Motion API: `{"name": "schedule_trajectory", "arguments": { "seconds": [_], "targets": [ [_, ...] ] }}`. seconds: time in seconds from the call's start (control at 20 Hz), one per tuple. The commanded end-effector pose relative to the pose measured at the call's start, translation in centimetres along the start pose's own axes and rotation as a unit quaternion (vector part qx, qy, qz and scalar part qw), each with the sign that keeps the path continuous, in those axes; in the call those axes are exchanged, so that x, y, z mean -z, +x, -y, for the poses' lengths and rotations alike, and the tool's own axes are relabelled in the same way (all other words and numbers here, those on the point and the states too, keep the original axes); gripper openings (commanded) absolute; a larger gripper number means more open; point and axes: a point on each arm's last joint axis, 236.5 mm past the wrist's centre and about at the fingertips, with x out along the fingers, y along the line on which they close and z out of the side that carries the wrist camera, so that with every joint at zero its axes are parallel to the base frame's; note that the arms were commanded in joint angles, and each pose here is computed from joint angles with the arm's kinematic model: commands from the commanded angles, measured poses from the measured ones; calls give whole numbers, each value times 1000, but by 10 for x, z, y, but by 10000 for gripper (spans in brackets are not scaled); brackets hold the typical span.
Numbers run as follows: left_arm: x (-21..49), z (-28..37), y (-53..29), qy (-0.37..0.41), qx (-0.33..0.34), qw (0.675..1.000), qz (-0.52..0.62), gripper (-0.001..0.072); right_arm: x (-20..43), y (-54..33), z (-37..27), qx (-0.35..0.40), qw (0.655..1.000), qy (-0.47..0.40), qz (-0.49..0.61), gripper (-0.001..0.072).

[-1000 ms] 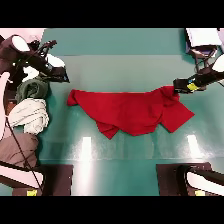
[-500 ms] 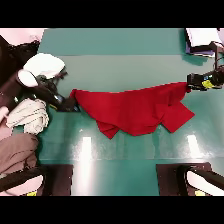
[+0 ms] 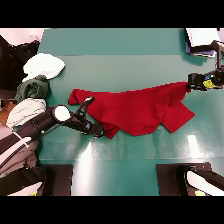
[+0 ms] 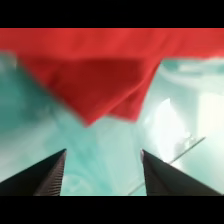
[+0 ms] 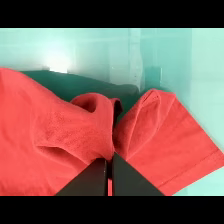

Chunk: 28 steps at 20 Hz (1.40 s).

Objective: Fold the shirts.

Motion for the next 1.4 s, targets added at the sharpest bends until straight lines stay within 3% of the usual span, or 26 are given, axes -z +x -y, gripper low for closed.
{"name": "schedule_trajectory", "arguments": {
  "seconds": [0.0, 0.25, 0.3, 0.4, 0.5, 0.75, 0.8, 0.85, 1.0, 1.2, 1.35],
  "targets": [
    [4, 11, 23, -25, 3, 1000, 3, 580, -3, 0, 0, -1, 1000, -8, 7, 16],
    [-12, 18, 30, -49, 22, 998, 30, 579, -2, 0, 0, -1, 1000, -16, 5, 16],
    [-14, 18, 30, -51, 24, 998, 34, 532, -2, 0, 0, -1, 1000, -16, 5, 16],
    [-24, 18, 29, -53, 25, 997, 56, 519, -2, 0, 0, -1, 1000, -16, 4, 16],
    [-31, 17, 28, -52, 24, 996, 71, 301, 0, 0, 0, 0, 1000, -16, 0, 15],
    [-35, 13, 28, -43, 15, 996, 80, 280, 5, 0, 0, 0, 1000, -16, -9, 16],
    [-37, 12, 27, -39, 12, 996, 84, 70, 5, 0, 0, 0, 1000, -16, -11, 16],
    [-41, 10, 27, -36, 9, 995, 92, 25, 7, 0, 0, 0, 1000, -16, -14, 16],
    [-34, 4, 27, -17, -7, 997, 79, 23, 13, -1, 1, 1, 999, -17, -27, 16],
    [3, -35, 13, 73, -100, 992, 0, 22, 23, -1, 1, 1, 999, -17, -48, 16],
    [-14, -50, -30, 71, -120, 989, 40, 22, 36, -2, -6, -2, 997, -26, -76, 16]
  ]
}}
